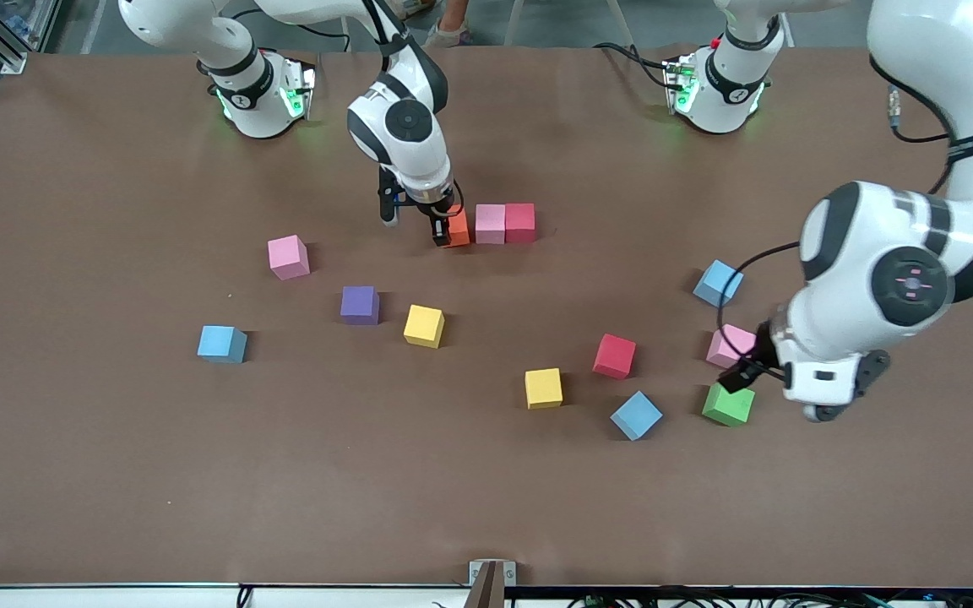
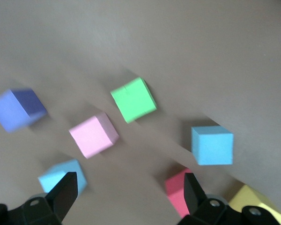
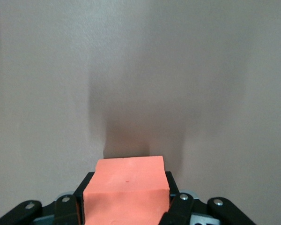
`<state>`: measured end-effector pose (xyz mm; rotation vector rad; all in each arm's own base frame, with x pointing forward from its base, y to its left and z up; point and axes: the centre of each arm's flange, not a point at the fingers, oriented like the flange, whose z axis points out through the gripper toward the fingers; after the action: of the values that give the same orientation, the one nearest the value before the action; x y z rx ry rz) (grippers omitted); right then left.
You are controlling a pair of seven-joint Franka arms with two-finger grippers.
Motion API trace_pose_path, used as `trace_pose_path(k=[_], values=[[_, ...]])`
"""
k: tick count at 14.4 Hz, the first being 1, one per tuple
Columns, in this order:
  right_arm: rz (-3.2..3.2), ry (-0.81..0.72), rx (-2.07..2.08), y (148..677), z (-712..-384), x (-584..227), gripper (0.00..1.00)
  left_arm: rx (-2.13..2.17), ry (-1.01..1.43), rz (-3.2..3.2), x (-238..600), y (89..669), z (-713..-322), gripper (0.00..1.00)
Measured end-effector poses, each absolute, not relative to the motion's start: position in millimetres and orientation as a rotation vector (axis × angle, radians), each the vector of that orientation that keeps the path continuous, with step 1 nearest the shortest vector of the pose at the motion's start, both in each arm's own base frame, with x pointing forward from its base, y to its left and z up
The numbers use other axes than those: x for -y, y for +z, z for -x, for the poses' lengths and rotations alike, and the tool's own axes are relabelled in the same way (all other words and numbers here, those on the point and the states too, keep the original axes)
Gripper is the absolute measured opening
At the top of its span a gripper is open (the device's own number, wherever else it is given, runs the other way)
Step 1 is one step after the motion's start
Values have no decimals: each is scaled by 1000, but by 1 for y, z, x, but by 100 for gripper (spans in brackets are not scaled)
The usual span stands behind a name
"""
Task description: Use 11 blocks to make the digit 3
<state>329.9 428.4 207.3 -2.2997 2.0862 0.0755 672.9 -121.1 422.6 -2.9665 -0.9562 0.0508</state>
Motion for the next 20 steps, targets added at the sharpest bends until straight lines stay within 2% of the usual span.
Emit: trace_pose_path(k=[6,14,20], values=[[2308,75,-2087,203,-326,-430,62,710,37,3017,95,469,-662,100],[2275,75,-2135,198,-325,-432,62,323,164,3073,72,429,-666,100],[2270,75,-2137,198,-325,-434,62,183,147,3078,59,468,-656,100]])
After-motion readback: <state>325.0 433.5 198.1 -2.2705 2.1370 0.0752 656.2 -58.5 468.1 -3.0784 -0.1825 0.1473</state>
